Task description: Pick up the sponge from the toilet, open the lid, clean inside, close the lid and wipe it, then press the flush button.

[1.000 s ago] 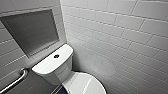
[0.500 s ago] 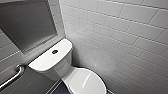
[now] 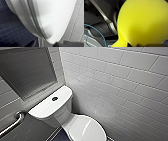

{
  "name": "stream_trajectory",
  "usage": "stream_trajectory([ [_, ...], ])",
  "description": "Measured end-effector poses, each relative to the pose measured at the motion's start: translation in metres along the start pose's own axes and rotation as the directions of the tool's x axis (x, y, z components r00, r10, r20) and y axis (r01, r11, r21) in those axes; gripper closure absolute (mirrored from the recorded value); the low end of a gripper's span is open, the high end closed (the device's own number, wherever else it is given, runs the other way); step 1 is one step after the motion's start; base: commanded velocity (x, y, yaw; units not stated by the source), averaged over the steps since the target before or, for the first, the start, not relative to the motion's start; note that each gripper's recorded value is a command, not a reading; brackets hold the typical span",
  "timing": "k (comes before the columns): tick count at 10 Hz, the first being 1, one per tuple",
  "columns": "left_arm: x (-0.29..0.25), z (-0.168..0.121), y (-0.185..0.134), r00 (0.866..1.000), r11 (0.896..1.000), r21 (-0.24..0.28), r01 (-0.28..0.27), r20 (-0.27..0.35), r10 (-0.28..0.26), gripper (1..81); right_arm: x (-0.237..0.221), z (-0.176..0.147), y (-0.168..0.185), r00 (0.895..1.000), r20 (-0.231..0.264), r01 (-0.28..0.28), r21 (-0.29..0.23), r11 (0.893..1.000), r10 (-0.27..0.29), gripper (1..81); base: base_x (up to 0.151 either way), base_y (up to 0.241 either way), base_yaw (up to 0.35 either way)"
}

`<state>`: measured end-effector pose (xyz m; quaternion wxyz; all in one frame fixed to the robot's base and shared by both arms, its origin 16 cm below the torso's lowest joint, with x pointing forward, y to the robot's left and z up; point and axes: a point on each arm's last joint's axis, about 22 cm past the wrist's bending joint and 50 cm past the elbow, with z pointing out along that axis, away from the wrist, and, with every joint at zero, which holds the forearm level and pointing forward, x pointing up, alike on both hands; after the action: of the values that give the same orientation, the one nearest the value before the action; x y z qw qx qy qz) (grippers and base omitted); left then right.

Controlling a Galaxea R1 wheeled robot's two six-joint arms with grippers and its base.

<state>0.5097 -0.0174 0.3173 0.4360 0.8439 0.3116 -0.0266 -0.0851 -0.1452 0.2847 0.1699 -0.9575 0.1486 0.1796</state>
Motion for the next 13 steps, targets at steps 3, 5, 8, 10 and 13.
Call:
stream_trajectory([
  [3, 0.012, 0.011, 0.015, 1.0, 1.0, -0.01, -0.01, -0.022, 0.01, 1.0, 0.0, 0.0, 0.001, 1.0, 0.0, 0.0, -0.002, 1.0, 0.0, 81.1, 0.0, 0.0, 0.0],
  [5, 0.014, 0.013, 0.018, 1.0, 1.0, -0.004, -0.007, -0.019, 0.007, 1.0, 0.0, 0.0, 0.001, 1.0, 0.0, 0.0, -0.002, 1.0, 0.0, 81.1, 0.0, 0.0, 0.0],
  [8, 0.016, 0.017, 0.017, 1.0, 1.0, 0.007, -0.009, -0.026, 0.009, 1.0, 0.0, 0.0, 0.0, 1.0, 0.0, 0.0, -0.002, 1.0, 0.0, 81.1, 0.0, 0.0, 0.0],
  [10, 0.013, 0.023, 0.018, 1.0, 1.0, 0.012, -0.005, -0.029, 0.005, 1.0, -0.001, 0.001, -0.004, 1.0, 0.001, -0.001, 0.003, 1.0, 0.001, 81.1, 0.0, 0.0, 0.0],
  [13, 0.01, 0.03, 0.024, 1.0, 0.999, 0.049, 0.012, -0.003, -0.011, 1.0, -0.001, 0.002, -0.006, 1.0, 0.001, -0.001, 0.005, 1.0, 0.001, 81.1, 0.0, 0.0, 0.0],
])
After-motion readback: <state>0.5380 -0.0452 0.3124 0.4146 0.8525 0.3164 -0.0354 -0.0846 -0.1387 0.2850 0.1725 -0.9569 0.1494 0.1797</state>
